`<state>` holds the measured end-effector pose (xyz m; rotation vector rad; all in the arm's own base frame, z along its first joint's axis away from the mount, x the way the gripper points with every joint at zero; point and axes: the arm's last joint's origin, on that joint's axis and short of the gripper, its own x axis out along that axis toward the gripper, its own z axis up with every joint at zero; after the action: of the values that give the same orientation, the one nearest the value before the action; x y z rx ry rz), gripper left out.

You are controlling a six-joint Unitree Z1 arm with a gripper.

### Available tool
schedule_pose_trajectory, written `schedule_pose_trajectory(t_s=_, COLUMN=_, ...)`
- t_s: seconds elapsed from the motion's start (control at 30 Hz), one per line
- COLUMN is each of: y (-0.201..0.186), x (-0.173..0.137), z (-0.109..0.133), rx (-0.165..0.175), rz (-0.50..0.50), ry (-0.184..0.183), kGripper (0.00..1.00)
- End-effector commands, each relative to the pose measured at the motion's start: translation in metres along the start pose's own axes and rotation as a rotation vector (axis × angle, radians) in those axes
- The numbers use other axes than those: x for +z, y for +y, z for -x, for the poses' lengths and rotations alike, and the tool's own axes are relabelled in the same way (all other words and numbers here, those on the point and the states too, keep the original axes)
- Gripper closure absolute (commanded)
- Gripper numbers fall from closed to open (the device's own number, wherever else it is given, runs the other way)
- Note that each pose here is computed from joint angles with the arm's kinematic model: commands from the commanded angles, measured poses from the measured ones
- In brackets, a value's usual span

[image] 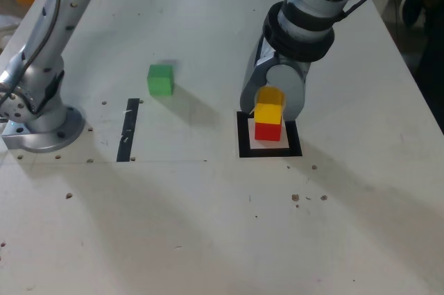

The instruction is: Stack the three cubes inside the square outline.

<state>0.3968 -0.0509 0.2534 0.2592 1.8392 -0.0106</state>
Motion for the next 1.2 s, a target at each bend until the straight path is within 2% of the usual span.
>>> schedule_pose_trajectory(t_s=0.0, y=0.001, x=0.002, z=-0.003, rx=0.002, rz=-0.001, ry=0.005, kGripper=0.79)
schedule_pose_trajectory(t_s=0.13, y=0.001, x=0.002, z=-0.003, rx=0.003, rz=-0.002, ry=0.005, kGripper=0.75)
schedule_pose_trajectory(t_s=0.23, y=0.001, x=0.003, z=-0.003, rx=0.0, rz=-0.003, ry=0.005, kGripper=0.65)
schedule_pose_trajectory(t_s=0.3, y=0.002, x=0.003, z=-0.003, rx=-0.002, rz=-0.005, ry=0.005, kGripper=0.54)
schedule_pose_trajectory(t_s=0.47, y=0.003, x=0.001, z=0.0, rx=-0.003, rz=-0.008, ry=-0.002, kGripper=0.19)
schedule_pose_trajectory(t_s=0.57, y=0.004, x=-0.004, z=0.007, rx=0.003, rz=-0.006, ry=-0.015, kGripper=0.06)
schedule_pose_trajectory(t_s=0.67, y=0.006, x=-0.016, z=0.017, rx=0.013, rz=0.0, ry=-0.032, kGripper=0.01)
schedule_pose_trajectory(t_s=0.8, y=0.008, x=-0.036, z=0.031, rx=0.028, rz=0.008, ry=-0.044, kGripper=0.01)
schedule_pose_trajectory(t_s=0.93, y=0.018, x=-0.064, z=0.037, rx=0.044, rz=0.023, ry=-0.031, kGripper=0.01)
schedule_pose_trajectory(t_s=1.03, y=0.035, x=-0.082, z=0.025, rx=0.034, rz=0.035, ry=0.007, kGripper=0.01)
schedule_pose_trajectory(t_s=1.1, y=0.048, x=-0.091, z=0.008, rx=0.017, rz=0.047, ry=0.033, kGripper=0.01)
schedule_pose_trajectory(t_s=1.17, y=0.06, x=-0.099, z=-0.011, rx=0.001, rz=0.063, ry=0.044, kGripper=0.01)
